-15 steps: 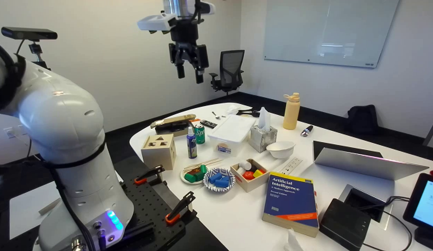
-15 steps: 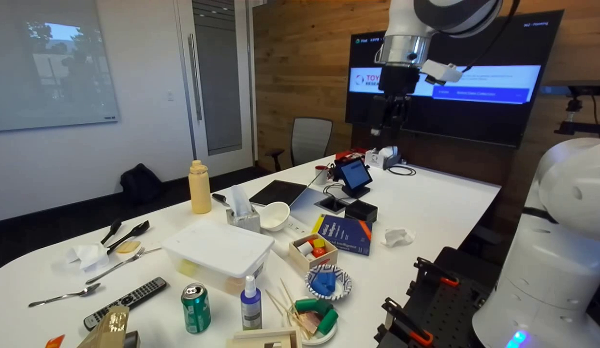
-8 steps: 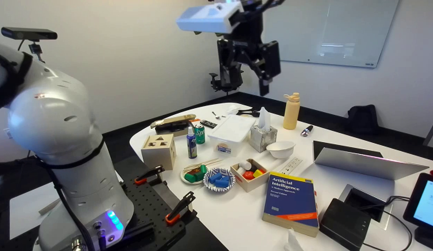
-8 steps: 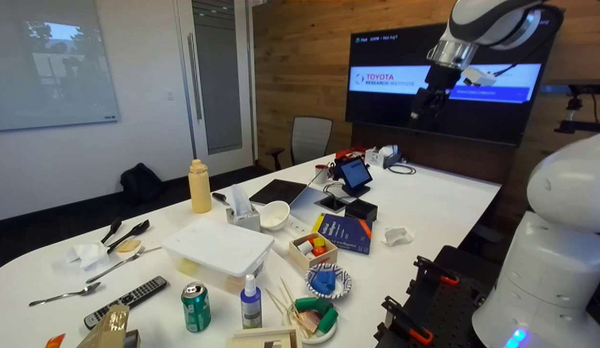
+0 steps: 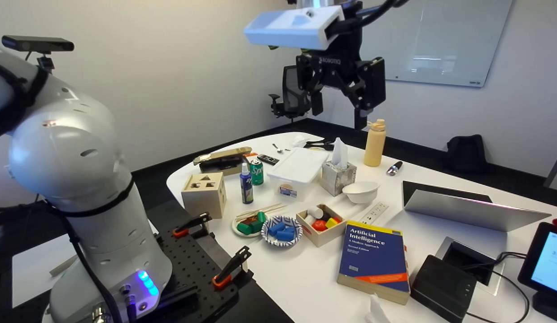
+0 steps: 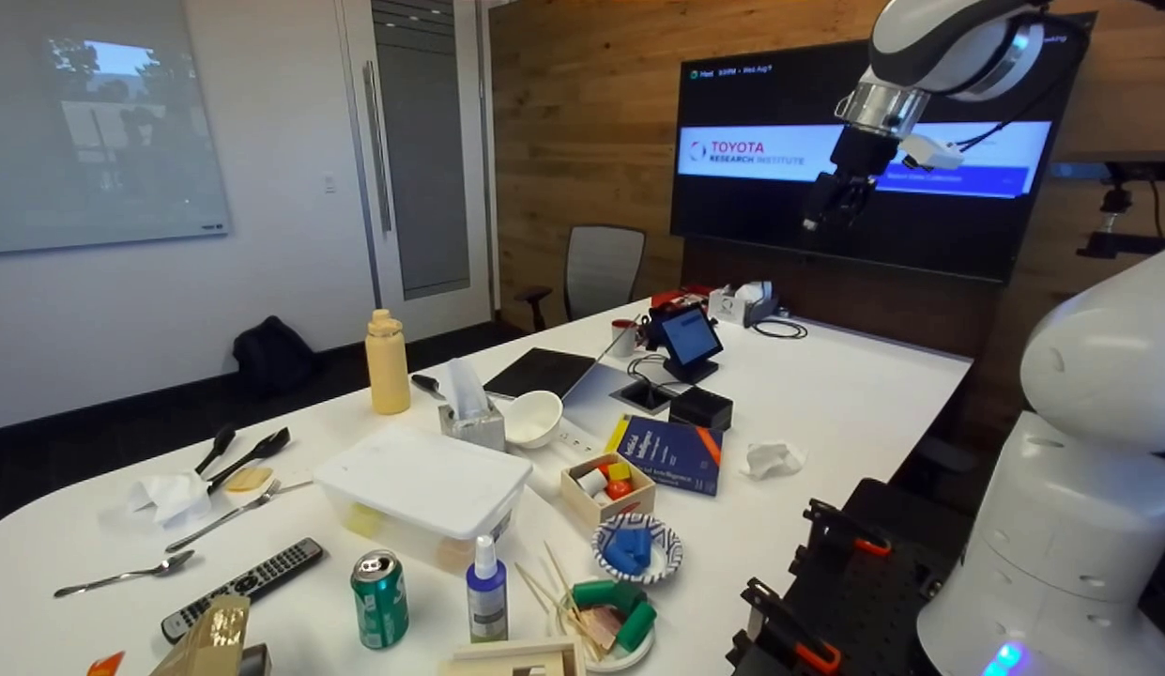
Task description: Press down on the top of the black device.
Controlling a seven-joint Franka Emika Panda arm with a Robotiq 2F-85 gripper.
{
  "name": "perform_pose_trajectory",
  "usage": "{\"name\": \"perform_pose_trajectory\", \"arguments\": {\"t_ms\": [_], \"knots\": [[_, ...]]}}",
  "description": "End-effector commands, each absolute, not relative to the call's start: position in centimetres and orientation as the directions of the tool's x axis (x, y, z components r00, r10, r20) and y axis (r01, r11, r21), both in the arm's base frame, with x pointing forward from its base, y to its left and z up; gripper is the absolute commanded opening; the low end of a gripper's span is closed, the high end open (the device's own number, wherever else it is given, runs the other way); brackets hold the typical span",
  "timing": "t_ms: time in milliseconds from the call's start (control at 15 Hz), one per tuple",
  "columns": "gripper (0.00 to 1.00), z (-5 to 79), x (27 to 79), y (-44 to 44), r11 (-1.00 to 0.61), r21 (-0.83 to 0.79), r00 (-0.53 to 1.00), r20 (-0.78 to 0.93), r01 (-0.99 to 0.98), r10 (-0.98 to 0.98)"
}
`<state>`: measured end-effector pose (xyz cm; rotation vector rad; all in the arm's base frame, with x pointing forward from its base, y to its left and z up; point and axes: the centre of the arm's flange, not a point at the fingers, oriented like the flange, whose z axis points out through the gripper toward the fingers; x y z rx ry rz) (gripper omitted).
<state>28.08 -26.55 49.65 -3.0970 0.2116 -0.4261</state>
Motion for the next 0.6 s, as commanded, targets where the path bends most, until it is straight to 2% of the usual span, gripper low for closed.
{"name": "perform_pose_trajectory", "arguments": {"t_ms": [0, 533], "knots": [[1.00, 48.1, 30.4, -28.6, -0.994, -0.040, 0.953, 0.283, -0.106, -0.113], [1.00, 39.7, 41.9, -35.9, -0.999, 0.021, 0.939, 0.342, -0.040, -0.030]]}}
